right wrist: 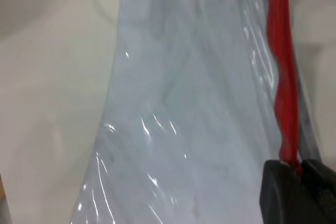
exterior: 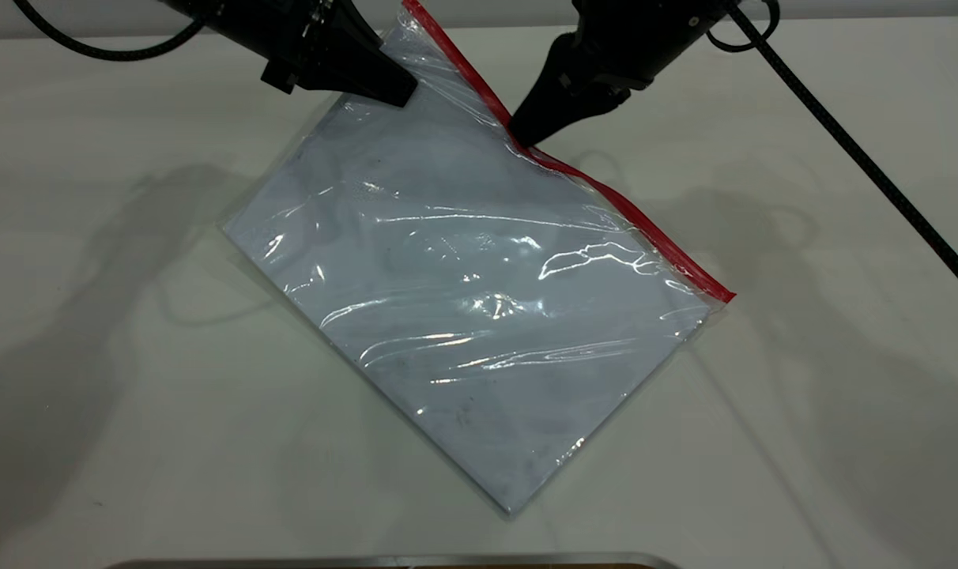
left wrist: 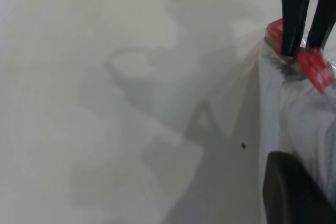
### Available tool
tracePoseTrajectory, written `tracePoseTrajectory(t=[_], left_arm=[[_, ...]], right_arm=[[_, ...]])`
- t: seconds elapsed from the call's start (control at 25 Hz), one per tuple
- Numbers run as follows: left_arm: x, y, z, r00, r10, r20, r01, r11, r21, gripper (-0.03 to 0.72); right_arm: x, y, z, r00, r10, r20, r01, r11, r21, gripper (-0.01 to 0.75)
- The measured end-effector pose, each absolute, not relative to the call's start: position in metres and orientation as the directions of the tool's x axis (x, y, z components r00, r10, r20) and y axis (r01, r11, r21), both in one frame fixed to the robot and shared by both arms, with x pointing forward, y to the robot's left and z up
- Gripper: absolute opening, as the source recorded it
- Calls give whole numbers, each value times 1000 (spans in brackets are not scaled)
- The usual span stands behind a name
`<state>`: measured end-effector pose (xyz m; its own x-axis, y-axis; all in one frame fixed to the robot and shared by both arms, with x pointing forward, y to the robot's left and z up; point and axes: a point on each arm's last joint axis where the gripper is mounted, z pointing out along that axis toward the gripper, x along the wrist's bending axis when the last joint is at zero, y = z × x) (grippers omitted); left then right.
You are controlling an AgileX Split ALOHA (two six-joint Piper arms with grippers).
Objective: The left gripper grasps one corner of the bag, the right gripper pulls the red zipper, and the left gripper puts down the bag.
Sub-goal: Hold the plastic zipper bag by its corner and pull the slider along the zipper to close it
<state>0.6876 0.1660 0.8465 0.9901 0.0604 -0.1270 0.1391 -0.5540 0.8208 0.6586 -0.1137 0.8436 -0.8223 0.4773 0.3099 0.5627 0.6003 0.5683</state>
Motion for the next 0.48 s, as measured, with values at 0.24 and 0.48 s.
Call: tracePoseTrajectory(t=[0.24, 0.48], left_arm=[[688, 167, 847, 989, 66, -131, 146, -553, 820, 51], [688, 170, 847, 988, 71, -137, 154, -551, 820, 51]], right_arm=[[657, -117, 840, -828, 479, 289, 556, 640, 530, 43], [655, -124, 836, -839, 481, 255, 543, 700, 464, 45]])
